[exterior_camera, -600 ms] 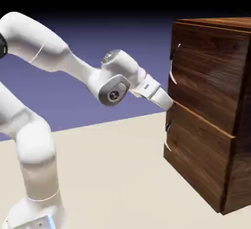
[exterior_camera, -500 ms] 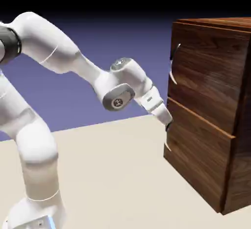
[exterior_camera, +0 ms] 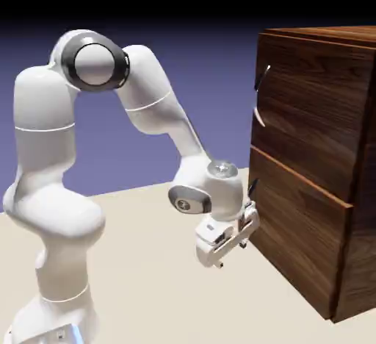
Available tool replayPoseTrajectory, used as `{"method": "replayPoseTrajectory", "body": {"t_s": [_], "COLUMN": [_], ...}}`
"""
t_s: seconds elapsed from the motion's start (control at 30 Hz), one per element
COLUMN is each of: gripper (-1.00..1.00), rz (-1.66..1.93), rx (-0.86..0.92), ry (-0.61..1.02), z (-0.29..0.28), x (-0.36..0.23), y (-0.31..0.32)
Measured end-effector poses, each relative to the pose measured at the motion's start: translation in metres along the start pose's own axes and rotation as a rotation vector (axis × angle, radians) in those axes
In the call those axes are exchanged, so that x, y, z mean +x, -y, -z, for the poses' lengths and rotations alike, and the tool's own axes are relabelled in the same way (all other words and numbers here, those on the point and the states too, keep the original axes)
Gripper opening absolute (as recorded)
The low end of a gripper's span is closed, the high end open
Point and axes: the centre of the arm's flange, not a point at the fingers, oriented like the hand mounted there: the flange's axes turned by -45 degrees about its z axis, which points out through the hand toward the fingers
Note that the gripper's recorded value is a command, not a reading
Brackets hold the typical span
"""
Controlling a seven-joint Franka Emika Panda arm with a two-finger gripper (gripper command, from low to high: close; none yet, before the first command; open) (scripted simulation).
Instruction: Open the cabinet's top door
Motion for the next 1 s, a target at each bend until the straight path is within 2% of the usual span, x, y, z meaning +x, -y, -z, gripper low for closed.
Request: {"method": "replayPoseTrajectory", "body": {"t_s": [0.17,0.3,0.43,0.6,0.8,1.0], "gripper": [0.0,0.0,0.0,0.0,0.0,0.0], "rz": [-0.347,-0.605,-0.839,-1.087,-1.3,-1.399], "rx": [-0.041,0.002,0.119,0.358,0.726,1.068], "ry": [-0.097,-0.194,-0.278,-0.314,-0.189,0.168], "z": [-0.022,-0.022,-0.008,0.027,0.092,0.172], "x": [0.024,0.043,0.057,0.062,0.036,-0.031], "y": [-0.018,-0.024,-0.02,0.0,0.038,0.073]}}
